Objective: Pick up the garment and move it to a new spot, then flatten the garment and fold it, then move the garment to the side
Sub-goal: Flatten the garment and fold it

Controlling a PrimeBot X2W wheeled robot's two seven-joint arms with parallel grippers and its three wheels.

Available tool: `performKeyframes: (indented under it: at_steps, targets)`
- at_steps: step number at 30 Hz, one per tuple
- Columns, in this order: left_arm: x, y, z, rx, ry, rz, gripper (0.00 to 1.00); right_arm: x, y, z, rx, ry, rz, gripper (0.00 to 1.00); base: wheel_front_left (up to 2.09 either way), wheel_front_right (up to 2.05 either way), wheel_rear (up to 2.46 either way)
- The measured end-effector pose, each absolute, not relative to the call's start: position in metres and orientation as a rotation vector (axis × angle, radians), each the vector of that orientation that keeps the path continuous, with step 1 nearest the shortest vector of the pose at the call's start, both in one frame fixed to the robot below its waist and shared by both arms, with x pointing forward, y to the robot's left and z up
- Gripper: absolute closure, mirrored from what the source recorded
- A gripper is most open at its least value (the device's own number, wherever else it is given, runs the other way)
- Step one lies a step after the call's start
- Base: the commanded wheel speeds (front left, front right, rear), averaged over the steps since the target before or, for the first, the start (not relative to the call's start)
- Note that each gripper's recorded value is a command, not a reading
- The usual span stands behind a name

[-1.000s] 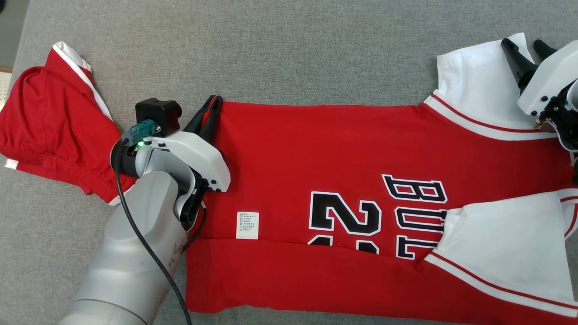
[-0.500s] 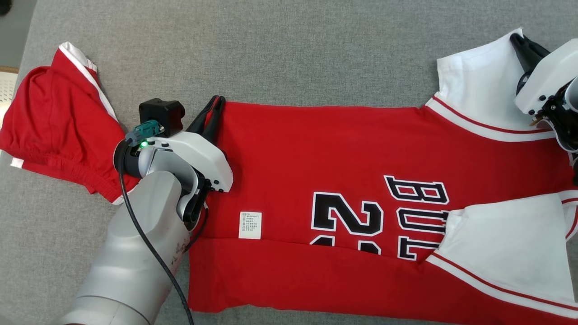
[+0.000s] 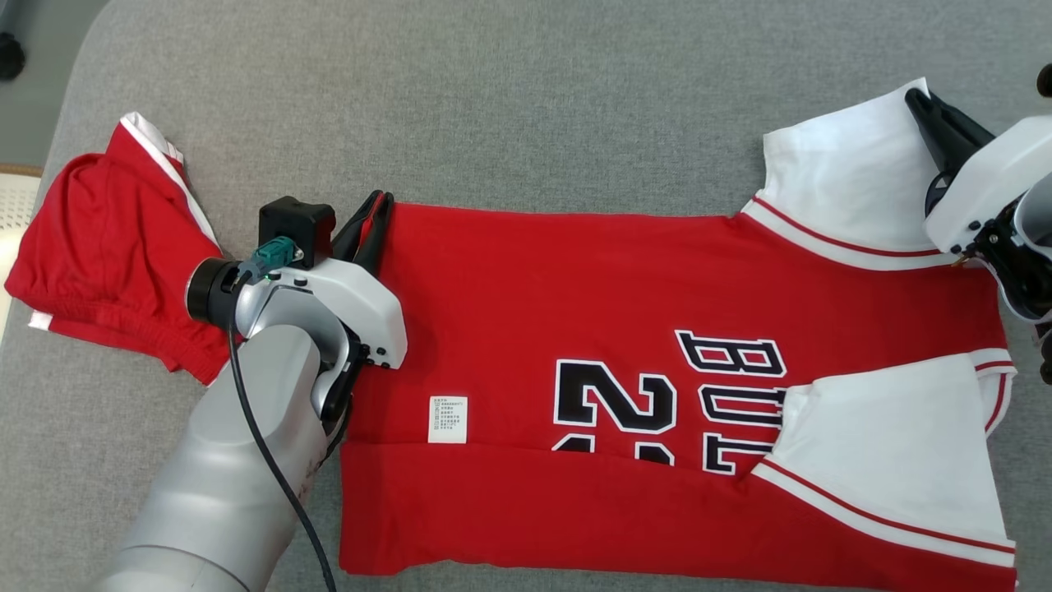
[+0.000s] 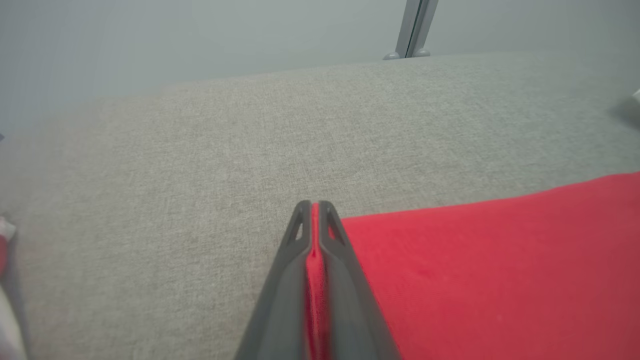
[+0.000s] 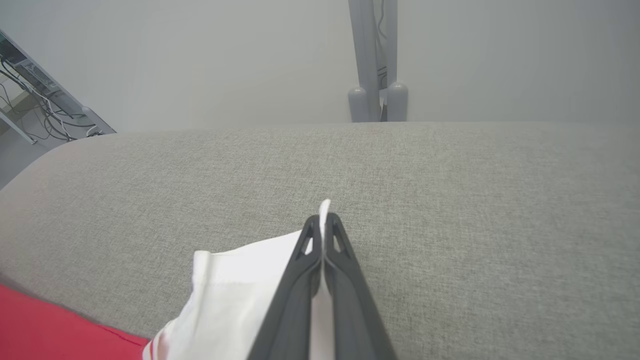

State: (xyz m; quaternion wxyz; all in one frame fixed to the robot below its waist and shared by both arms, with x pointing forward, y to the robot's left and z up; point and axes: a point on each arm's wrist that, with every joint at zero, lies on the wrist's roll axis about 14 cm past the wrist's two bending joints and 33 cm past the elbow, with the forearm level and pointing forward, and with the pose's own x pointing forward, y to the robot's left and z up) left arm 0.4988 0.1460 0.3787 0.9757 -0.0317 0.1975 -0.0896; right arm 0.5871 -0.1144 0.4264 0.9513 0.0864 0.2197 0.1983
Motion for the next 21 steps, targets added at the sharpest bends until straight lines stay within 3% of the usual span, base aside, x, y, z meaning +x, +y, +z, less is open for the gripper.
performKeyframes:
  at_steps: [21]
  targets:
    - [0.46,0.139,0.414,0.081,0.307,-0.284,1.0,0.508,-0.129,0.449,0.168,0.464,0.47,1.0,0.0,0.0,0.0]
